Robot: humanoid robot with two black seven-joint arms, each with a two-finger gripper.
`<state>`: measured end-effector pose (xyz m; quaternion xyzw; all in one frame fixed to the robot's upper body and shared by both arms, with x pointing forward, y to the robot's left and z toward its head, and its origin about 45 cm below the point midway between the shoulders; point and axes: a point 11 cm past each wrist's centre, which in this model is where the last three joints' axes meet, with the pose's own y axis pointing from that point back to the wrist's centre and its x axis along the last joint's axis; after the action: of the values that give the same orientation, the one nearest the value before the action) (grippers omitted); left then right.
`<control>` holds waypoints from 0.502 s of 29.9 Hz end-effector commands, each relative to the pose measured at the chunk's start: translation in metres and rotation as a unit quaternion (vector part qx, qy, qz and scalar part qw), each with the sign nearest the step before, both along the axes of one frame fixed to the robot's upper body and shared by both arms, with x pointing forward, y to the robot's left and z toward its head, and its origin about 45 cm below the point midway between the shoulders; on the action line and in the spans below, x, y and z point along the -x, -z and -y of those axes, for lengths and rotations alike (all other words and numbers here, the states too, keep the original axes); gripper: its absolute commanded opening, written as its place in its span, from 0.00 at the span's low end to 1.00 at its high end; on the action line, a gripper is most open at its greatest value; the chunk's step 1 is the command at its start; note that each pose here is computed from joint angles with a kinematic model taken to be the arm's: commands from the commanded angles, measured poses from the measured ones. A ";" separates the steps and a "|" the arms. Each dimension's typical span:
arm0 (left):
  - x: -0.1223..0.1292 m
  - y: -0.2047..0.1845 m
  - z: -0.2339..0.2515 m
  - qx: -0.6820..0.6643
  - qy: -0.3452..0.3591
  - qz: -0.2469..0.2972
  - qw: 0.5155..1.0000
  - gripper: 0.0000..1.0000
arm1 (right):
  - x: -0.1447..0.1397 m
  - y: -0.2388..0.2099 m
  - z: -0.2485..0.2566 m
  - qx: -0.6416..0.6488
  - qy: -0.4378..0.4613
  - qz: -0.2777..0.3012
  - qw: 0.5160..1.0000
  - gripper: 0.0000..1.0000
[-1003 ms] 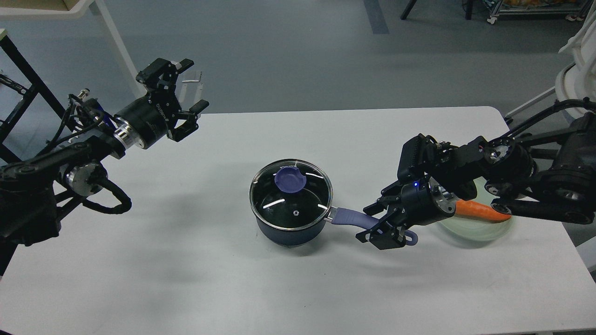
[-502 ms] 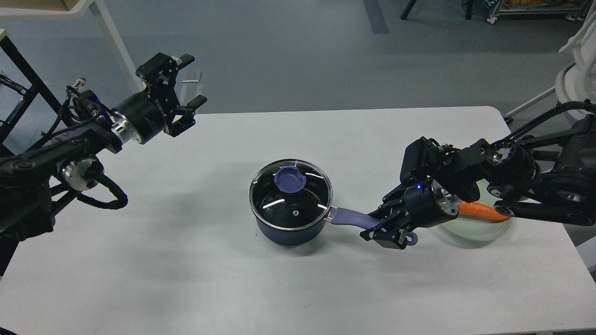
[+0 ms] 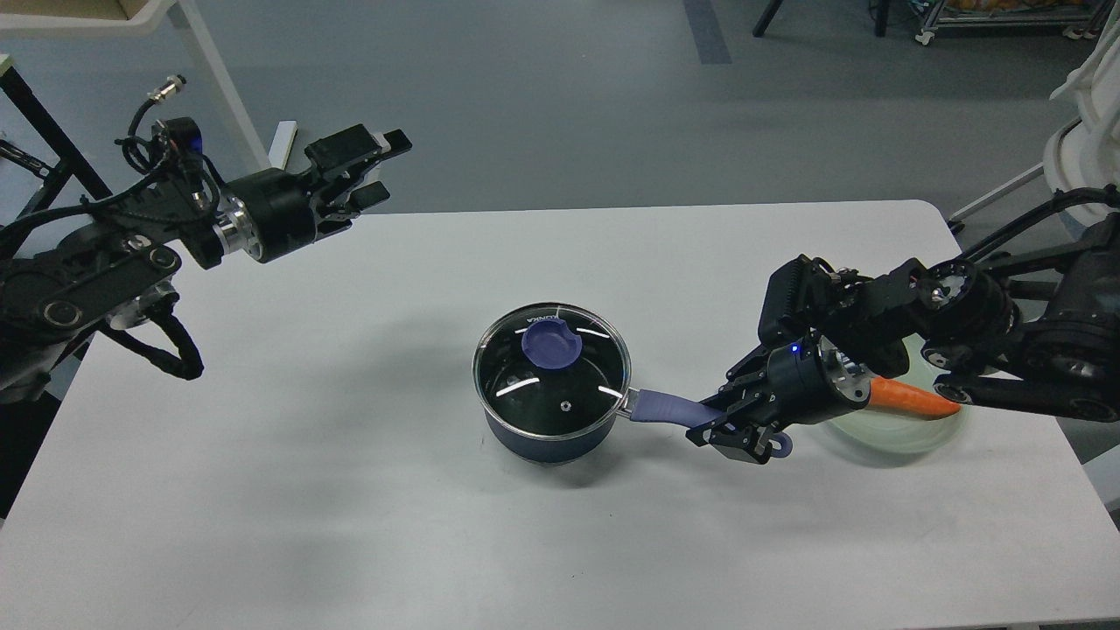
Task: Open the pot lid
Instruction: 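Reach the left gripper over the pot and grasp the lid's purple knob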
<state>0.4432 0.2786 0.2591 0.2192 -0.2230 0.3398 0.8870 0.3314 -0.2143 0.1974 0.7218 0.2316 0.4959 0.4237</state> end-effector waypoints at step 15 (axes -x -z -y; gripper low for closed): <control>0.079 0.019 0.117 -0.286 0.329 0.302 0.847 0.99 | -0.001 0.000 0.002 0.000 0.005 0.000 1.000 0.31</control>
<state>0.3698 0.1706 0.2513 0.2608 -0.5984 0.0340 0.7568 0.3323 -0.2160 0.1982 0.7228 0.2278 0.4948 0.4253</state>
